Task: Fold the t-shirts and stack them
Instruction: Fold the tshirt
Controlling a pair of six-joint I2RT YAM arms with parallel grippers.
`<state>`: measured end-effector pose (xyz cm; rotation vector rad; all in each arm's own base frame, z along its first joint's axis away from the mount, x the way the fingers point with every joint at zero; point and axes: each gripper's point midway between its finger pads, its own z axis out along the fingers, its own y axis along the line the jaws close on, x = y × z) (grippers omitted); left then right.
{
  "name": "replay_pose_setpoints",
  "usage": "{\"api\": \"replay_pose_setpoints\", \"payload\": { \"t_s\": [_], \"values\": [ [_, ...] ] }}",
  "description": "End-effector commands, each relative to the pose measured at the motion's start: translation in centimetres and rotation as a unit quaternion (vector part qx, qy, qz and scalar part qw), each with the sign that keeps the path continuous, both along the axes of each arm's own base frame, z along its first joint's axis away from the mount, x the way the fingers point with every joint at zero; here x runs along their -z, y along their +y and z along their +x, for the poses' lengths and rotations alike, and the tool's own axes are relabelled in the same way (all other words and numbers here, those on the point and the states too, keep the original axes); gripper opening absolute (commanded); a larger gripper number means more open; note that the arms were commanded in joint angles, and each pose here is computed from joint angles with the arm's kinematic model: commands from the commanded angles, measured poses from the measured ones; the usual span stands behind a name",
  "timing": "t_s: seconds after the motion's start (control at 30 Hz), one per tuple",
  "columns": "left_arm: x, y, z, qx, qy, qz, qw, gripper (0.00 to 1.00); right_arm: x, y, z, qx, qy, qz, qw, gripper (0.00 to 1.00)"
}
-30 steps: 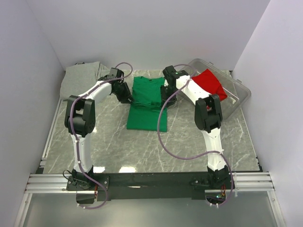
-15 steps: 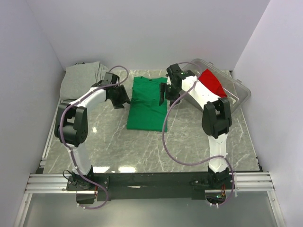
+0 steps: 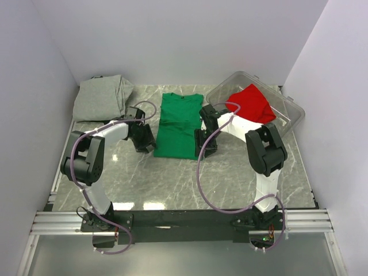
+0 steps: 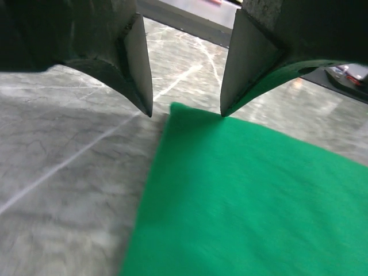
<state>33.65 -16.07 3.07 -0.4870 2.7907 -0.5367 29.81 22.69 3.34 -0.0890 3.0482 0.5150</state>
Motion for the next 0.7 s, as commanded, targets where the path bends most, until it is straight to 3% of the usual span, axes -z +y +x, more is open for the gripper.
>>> {"api": "replay_pose_setpoints", "payload": {
  "t_s": [0.0,0.27,0.67],
  "values": [
    [-2.2,-1.0,0.2,0.022,-0.040,-0.021,0.999,0.56,-2.3,0.8,0.7,0.008,-0.045,0.029,0.999,0.55],
    [-1.5,-1.4,-1.1,0.030,-0.029,-0.018,0.999,0.54,-0.6,0.1,-0.6,0.010,-0.033,0.021,0.999,0.47],
    [-0.2,-0.5,-1.8,0.012,-0.003,0.019,1.000,0.52,1.5,0.5,-1.1,0.000,-0.009,0.029,1.000,0.25]
  ]
}}
